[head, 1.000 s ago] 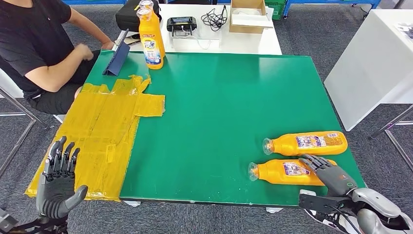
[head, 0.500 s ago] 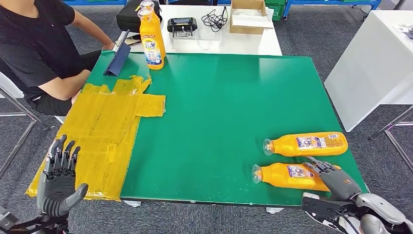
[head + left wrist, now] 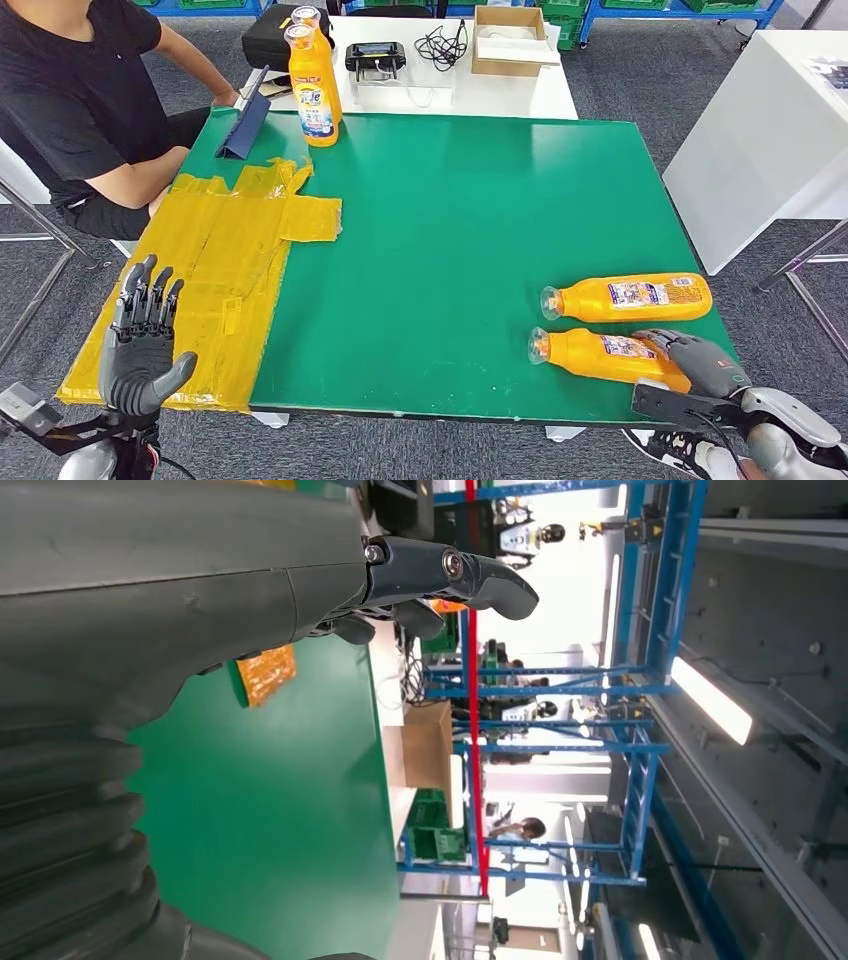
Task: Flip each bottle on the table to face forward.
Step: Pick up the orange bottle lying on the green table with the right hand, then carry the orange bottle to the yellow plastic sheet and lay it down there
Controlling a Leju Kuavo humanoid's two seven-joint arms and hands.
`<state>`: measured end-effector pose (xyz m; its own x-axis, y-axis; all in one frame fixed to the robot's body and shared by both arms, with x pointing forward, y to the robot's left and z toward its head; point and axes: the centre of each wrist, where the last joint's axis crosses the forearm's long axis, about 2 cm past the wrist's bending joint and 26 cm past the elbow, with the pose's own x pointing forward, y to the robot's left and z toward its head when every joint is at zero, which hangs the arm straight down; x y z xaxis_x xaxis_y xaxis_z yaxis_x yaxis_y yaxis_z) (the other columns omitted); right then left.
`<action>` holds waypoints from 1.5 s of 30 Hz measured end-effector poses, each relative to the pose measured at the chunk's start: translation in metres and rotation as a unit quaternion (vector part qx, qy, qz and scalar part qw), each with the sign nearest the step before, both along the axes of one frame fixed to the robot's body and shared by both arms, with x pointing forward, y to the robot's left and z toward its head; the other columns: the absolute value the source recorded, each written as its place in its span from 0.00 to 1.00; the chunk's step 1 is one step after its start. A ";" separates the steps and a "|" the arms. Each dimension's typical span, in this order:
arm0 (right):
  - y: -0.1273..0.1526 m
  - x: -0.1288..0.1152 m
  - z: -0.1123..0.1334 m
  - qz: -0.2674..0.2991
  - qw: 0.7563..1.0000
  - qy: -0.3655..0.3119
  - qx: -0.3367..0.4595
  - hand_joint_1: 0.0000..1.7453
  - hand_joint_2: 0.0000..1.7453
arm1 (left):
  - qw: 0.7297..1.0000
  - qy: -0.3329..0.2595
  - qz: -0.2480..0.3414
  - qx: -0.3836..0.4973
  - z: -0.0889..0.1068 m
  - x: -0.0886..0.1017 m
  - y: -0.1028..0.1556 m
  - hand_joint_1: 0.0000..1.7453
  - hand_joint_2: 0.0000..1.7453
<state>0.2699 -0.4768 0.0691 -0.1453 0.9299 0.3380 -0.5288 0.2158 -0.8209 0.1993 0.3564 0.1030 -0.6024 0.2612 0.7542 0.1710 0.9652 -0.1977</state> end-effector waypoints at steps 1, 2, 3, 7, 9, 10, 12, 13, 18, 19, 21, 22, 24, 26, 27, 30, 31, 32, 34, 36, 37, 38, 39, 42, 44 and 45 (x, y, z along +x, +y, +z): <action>-0.003 0.001 0.000 -0.005 1.000 0.002 -0.002 1.00 1.00 | 1.000 0.000 -0.002 -0.001 0.000 0.002 0.000 0.00 1.00; -0.005 0.001 -0.001 -0.010 1.000 0.004 -0.004 1.00 1.00 | 1.000 0.000 -0.003 -0.001 0.000 0.004 0.000 0.00 1.00; -0.008 0.002 -0.002 -0.015 1.000 0.007 -0.005 1.00 1.00 | 1.000 0.000 -0.005 -0.001 0.000 0.006 0.000 0.00 1.00; -0.014 0.006 -0.004 -0.027 1.000 0.012 0.003 1.00 1.00 | 1.000 0.000 -0.011 0.001 0.001 0.013 -0.001 0.00 1.00; -0.013 0.009 -0.007 -0.035 0.999 0.011 0.030 1.00 1.00 | 1.000 0.000 -0.016 0.001 0.001 0.016 -0.001 0.00 1.00; -0.010 0.011 -0.009 -0.043 0.998 0.007 0.053 1.00 1.00 | 1.000 0.000 -0.018 0.001 0.001 0.018 -0.001 0.00 1.00; 0.003 0.018 -0.014 -0.062 0.990 -0.011 0.125 1.00 1.00 | 1.000 0.002 -0.022 -0.002 0.000 0.020 -0.003 0.00 1.00; 0.013 0.022 -0.018 -0.072 0.981 -0.025 0.179 1.00 1.00 | 1.000 0.003 -0.026 -0.003 0.000 0.021 -0.004 0.00 1.00; 0.100 0.044 -0.033 -0.104 0.900 -0.064 0.419 1.00 1.00 | 0.998 0.003 -0.059 -0.006 0.002 0.036 -0.022 0.00 1.00; 0.115 0.046 -0.034 -0.104 0.887 -0.061 0.445 1.00 1.00 | 0.998 0.002 -0.064 -0.007 0.002 0.038 -0.025 0.00 1.00; 0.142 0.050 -0.034 -0.096 0.860 -0.052 0.498 1.00 1.00 | 0.997 0.004 -0.075 -0.008 0.001 0.041 -0.032 0.00 1.00; 0.155 0.053 -0.033 -0.088 0.847 -0.047 0.523 1.00 1.00 | 0.997 0.006 -0.080 -0.007 0.001 0.042 -0.036 0.00 1.00; 0.186 0.059 -0.028 -0.072 0.824 -0.038 0.560 1.00 1.00 | 0.996 0.009 -0.091 -0.004 0.000 0.043 -0.044 0.00 1.00; 0.221 0.068 -0.017 -0.053 0.809 -0.030 0.585 1.00 1.00 | 0.995 0.010 -0.101 -0.002 0.000 0.046 -0.054 0.00 1.00; 0.237 0.072 -0.010 -0.043 0.803 -0.027 0.594 1.00 1.00 | 0.994 0.010 -0.105 -0.002 0.000 0.047 -0.058 0.00 1.00; 0.283 0.086 0.015 -0.006 0.790 -0.019 0.612 1.00 1.00 | 0.993 0.010 -0.116 -0.004 0.000 0.050 -0.072 0.00 1.00; 0.297 0.090 0.023 0.008 0.788 -0.016 0.615 1.00 1.00 | 0.993 0.010 -0.119 -0.004 0.001 0.050 -0.076 0.00 1.00; 0.310 0.093 0.032 0.022 0.787 -0.013 0.617 1.00 1.00 | 0.993 0.011 -0.122 -0.003 0.001 0.051 -0.079 0.00 1.00; 0.337 0.097 0.047 0.052 0.786 -0.005 0.616 1.00 1.00 | 0.992 0.011 -0.127 -0.002 0.002 0.054 -0.086 0.00 1.00; 0.359 0.098 0.058 0.079 0.787 0.004 0.612 1.00 1.00 | 0.991 0.011 -0.133 -0.002 0.003 0.056 -0.093 0.00 1.00; 0.369 0.096 0.061 0.091 0.787 0.009 0.610 1.00 1.00 | 0.991 0.011 -0.135 -0.003 0.004 0.057 -0.096 0.00 1.00; 0.378 0.095 0.064 0.101 0.787 0.014 0.608 1.00 1.00 | 0.990 0.011 -0.137 -0.004 0.004 0.057 -0.099 0.00 1.00; 0.386 0.092 0.065 0.111 0.788 0.020 0.605 1.00 1.00 | 0.990 0.011 -0.139 -0.005 0.005 0.058 -0.101 0.00 1.00; 0.403 0.086 0.067 0.131 0.789 0.035 0.599 1.00 1.00 | 0.990 0.011 -0.144 -0.006 0.005 0.059 -0.106 0.00 1.00; 0.410 0.082 0.067 0.141 0.792 0.045 0.592 1.00 1.00 | 0.989 0.011 -0.145 -0.006 0.006 0.059 -0.108 0.00 1.00; 0.414 0.080 0.066 0.147 0.795 0.051 0.587 1.00 1.00 | 0.989 0.012 -0.145 -0.006 0.006 0.059 -0.109 0.00 1.00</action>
